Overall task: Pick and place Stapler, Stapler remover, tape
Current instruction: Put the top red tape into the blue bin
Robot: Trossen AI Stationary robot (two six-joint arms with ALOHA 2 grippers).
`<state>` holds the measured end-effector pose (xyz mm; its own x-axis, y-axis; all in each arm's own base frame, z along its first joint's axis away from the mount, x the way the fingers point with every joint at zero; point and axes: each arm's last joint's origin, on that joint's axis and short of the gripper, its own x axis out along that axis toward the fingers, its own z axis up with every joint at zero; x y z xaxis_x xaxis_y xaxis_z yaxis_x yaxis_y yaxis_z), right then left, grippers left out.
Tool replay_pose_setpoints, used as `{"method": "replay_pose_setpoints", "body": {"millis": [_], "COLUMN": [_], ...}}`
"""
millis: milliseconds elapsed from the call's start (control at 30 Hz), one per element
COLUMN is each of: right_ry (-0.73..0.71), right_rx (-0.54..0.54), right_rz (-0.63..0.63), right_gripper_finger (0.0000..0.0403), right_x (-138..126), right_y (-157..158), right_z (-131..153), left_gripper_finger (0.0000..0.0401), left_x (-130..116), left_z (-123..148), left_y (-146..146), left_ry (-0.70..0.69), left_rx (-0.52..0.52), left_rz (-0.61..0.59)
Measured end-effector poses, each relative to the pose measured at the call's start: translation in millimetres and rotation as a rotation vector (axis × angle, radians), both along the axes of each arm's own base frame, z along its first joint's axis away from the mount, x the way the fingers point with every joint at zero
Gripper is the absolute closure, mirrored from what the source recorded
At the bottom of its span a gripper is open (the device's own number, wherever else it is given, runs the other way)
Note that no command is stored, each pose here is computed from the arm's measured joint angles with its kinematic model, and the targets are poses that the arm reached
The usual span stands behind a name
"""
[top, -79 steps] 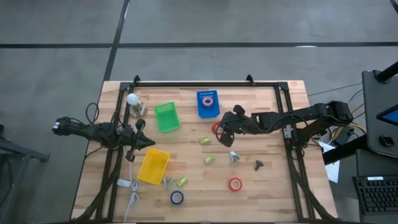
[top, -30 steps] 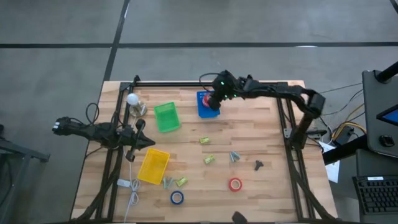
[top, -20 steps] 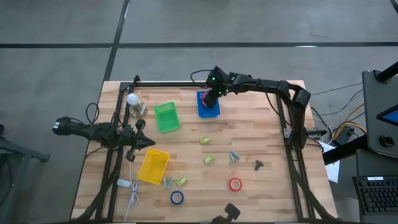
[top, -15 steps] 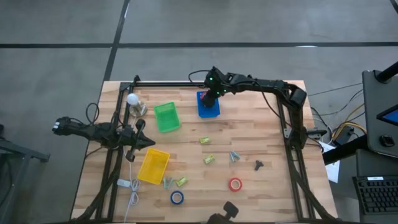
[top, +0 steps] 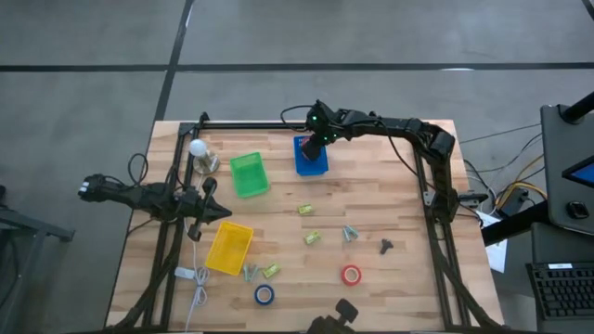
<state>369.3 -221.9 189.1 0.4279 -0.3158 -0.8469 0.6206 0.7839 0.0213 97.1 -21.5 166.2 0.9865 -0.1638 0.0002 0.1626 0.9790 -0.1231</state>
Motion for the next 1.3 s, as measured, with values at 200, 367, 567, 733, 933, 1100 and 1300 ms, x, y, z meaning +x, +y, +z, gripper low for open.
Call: {"method": "replay_pose_setpoints", "body": {"millis": [200, 367, 567, 733, 933, 1100, 1300], "right_ry": [-0.002, -0.007, -0.027, -0.094, -0.147, -0.133, -0.035], "right_rx": [-0.001, -0.009, -0.037, -0.08, -0.122, -0.12, -0.09], "right_rz": [0.0, 0.001, 0.022, 0.031, 0.087, 0.087, 0.116], "right_gripper_finger": [0.0309, 0.0269, 0.0225, 0.0206, 0.0204, 0.0217, 0.0236], "right_x": [0.1, 0.8, -1.9, -9.5, -12.9, -10.6, -2.0], "right_y": [-0.1, -0.2, 1.6, 9.4, 28.1, 25.3, 15.6], "right_z": [0.0, 0.5, 15.3, 48.8, 75.8, 68.5, 30.2], "left_gripper_finger": [0.0387, 0.0387, 0.0387, 0.0387, 0.0387, 0.0387, 0.0387], "left_x": [0.0, 0.0, 0.0, 0.0, 0.0, 0.0, 0.0], "left_z": [0.0, 0.0, 0.0, -0.1, -0.1, -0.1, -0.1], "left_y": [0.0, 0.0, 0.0, 0.0, 0.0, -0.1, -0.1], "left_ry": [0.0, 0.0, 0.0, 0.0, 0.0, 0.0, 0.001], "left_rx": [0.0, 0.0, 0.0, 0.0, 0.0, 0.0, 0.0], "left_rz": [0.0, 0.0, 0.0, 0.0, -0.001, -0.002, -0.002]}}
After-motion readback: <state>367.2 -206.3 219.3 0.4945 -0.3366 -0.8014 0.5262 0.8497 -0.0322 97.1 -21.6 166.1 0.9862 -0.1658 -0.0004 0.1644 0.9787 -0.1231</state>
